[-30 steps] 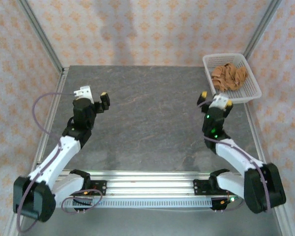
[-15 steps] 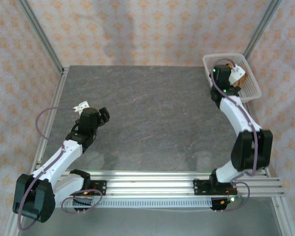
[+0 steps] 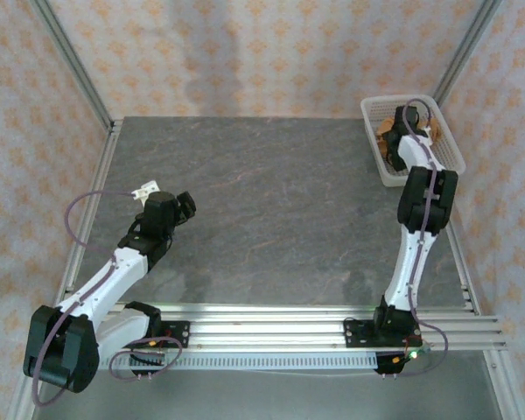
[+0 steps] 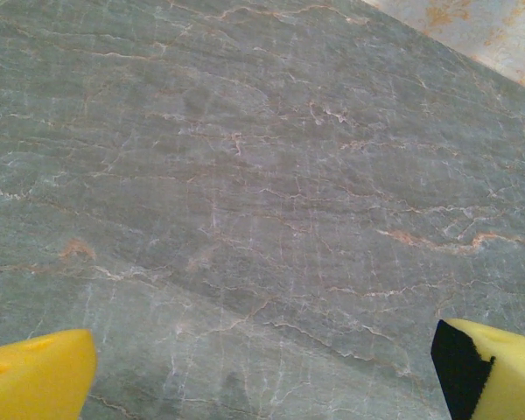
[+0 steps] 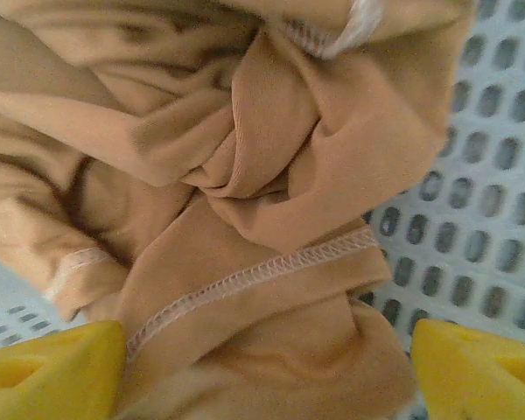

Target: Fold the inside-out t-shirt

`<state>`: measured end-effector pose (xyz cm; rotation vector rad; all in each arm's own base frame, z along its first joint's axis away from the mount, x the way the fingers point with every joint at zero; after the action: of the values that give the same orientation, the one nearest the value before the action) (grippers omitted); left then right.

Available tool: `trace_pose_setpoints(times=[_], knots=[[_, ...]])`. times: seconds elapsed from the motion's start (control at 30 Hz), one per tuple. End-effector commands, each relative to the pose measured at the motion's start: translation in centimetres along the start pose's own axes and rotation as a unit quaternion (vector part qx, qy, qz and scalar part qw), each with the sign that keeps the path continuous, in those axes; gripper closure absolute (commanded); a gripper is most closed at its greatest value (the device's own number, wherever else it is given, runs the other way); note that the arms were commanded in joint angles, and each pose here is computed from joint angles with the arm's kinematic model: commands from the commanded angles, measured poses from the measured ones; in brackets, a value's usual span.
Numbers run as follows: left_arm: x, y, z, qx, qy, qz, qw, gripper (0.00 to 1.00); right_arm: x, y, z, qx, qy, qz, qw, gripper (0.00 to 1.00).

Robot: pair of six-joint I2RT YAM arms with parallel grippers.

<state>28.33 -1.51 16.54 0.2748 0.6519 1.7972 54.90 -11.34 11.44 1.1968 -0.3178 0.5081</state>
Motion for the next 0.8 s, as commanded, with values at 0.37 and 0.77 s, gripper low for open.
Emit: trace_pose_setpoints(times=[0.37, 0.77], knots=[[-0.5, 0.2, 0.7, 0.001, 0.001, -0.004, 1.000, 0.01, 4.9, 4.7, 2.2, -0.009, 0.003, 0.055, 0.998, 1.00], [-2.1, 5.2, 4.7, -0.004, 0.082, -0.085, 0.993, 0.03, 7.8, 26.8, 2.8, -0.088, 0.021, 0.288, 0.953, 1.00]])
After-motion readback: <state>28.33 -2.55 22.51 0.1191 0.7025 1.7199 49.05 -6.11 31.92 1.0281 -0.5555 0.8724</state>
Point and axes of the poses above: each hand's point on the last joint's axis, 136 mm out from that joint toward the fingers, its own y axis back along the fingers, its own x axis along the line the jaws close on, z = x × y, the point moved 5 cm from there along y, back along the fingers, and after that the axes turned 10 degrees about -y, right-handed, at the moved point
